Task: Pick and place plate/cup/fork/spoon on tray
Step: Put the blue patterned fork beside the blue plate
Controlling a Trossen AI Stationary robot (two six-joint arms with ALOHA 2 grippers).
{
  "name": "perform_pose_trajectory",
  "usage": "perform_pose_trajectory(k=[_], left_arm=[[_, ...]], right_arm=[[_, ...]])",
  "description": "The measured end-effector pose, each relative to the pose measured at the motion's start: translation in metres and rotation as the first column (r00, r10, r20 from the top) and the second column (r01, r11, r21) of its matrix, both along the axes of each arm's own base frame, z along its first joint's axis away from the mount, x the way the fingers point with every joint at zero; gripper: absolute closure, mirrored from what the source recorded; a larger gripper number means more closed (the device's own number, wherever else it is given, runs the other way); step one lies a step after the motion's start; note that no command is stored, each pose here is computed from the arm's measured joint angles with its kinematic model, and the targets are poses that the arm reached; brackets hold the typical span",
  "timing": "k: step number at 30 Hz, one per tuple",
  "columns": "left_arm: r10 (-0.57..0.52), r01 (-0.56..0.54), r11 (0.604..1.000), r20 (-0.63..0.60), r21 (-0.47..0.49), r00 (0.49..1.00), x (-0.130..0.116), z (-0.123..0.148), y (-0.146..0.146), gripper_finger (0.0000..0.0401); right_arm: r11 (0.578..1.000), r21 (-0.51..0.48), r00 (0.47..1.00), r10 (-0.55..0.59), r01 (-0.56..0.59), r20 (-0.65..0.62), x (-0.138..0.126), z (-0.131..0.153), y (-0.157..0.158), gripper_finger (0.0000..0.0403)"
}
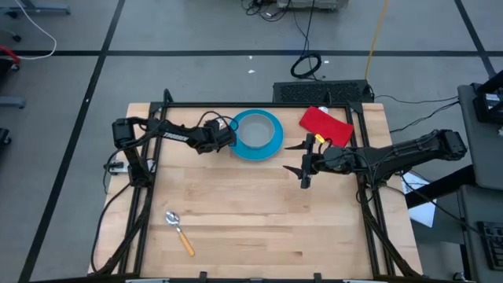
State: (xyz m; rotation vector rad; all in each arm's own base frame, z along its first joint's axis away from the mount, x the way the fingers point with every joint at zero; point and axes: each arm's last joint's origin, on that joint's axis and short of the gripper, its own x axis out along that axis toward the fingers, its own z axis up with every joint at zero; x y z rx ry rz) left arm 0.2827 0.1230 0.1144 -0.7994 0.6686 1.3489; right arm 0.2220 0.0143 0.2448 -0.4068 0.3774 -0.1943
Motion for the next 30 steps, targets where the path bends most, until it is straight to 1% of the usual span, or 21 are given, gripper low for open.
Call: perform_pose_trajectory(k=[3,6,14,17,23,26,28,30], left_arm=[[0.01,-0.01,1.0,-0.008,0.017,1.0,-0.001,0.0,0.0,0.033],[0.014,-0.014,0.999,-0.003,0.031,1.0,0.0,0.0,0.001,0.0321],[0.011,-0.013,0.999,0.03,0.048,0.999,0.003,0.002,0.001,0.0267],[0.012,-0.013,0.999,0.034,0.049,0.999,0.003,0.003,0.0,0.0254],[0.014,-0.016,0.998,0.039,0.058,0.999,0.002,0.009,0.0,0.0252],[0.011,-0.015,0.996,0.051,0.085,0.999,0.0,0.02,-0.001,0.0252],[-0.006,0.005,0.997,0.015,0.082,1.0,-0.005,0.026,-0.003,0.0254],[-0.024,0.023,0.996,0.01,0.089,1.0,-0.008,0.035,-0.006,0.026]], right_arm=[[1.0,0.001,1.0,0.0,0.0,0.0,0.0,0.0,0.0,0.0124],[1.0,0.001,1.0,0.0,0.0,0.0,0.0,0.0,0.0,0.0124],[1.0,0.002,1.0,-0.001,0.001,0.0,0.0,0.0,0.0,0.0124],[1.0,0.002,1.0,-0.001,0.001,0.0,0.0,0.0,0.0,0.0124],[1.0,0.002,1.0,-0.001,0.001,0.0,0.0,0.0,0.0,0.0124],[1.0,0.003,1.0,-0.001,0.001,-0.001,0.0,0.0,0.0,0.0124],[1.0,0.002,1.0,-0.001,0.001,-0.002,0.0,0.0,0.0,0.0124],[1.0,0.002,1.0,0.0,0.0,-0.004,0.0,-0.001,0.0,0.0124]])
